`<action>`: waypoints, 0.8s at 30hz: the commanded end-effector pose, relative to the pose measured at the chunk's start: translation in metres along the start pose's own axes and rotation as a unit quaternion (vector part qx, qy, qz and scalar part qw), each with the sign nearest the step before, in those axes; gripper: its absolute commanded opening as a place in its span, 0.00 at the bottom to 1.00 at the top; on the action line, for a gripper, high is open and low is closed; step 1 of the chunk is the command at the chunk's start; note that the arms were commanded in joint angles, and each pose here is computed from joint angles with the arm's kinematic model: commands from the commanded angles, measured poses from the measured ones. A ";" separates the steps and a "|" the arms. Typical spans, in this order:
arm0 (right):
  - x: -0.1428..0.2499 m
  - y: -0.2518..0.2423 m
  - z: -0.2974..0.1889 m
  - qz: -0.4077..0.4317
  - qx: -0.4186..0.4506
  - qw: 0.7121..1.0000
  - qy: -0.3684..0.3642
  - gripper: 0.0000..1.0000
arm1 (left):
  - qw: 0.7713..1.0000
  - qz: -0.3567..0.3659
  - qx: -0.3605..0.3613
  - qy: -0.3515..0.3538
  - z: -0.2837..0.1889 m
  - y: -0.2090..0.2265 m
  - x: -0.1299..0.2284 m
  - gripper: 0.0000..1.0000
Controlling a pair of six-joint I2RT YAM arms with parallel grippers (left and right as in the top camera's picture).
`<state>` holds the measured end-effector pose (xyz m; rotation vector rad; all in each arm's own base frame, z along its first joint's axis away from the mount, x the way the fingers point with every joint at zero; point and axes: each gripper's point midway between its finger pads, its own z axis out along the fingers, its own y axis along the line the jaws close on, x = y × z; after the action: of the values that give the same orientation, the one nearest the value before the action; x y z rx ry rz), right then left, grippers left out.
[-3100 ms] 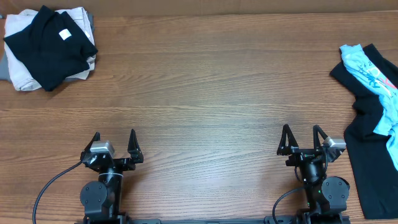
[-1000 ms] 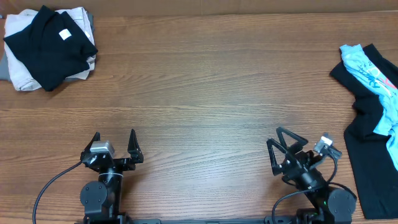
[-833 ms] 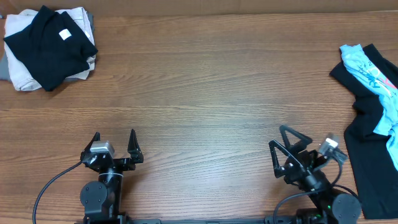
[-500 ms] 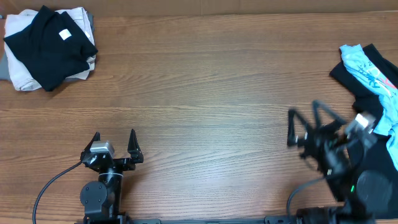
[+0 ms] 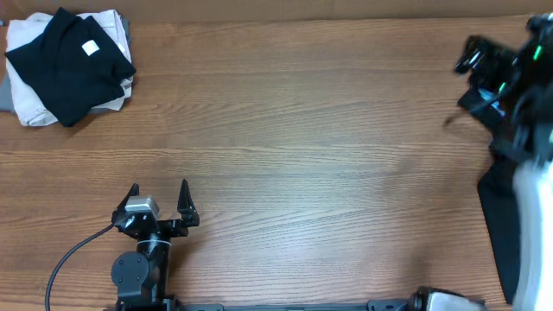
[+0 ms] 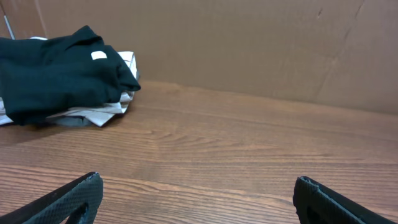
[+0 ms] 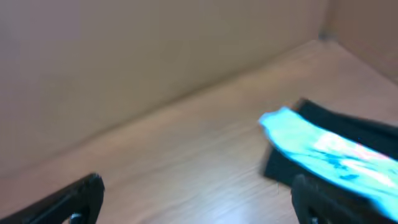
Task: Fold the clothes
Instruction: 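Reach the right gripper to the light-blue T-shirt and grasp it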
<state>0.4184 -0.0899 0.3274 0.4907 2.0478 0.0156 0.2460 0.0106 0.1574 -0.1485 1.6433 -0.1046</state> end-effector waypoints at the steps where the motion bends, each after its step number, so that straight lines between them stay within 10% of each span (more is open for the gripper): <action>1: -0.026 -0.027 0.029 -0.008 0.046 0.999 0.019 1.00 | 1.000 0.009 -0.006 -0.004 0.000 0.003 0.000 1.00; 24: 0.118 -0.165 0.249 -0.158 0.235 0.934 0.216 0.92 | 1.000 0.009 -0.006 -0.004 0.000 0.003 0.000 1.00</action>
<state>0.5222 -0.2204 0.0688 0.4710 2.5653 -0.4892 0.2460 0.0106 0.1574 -0.1482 1.6434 -0.1043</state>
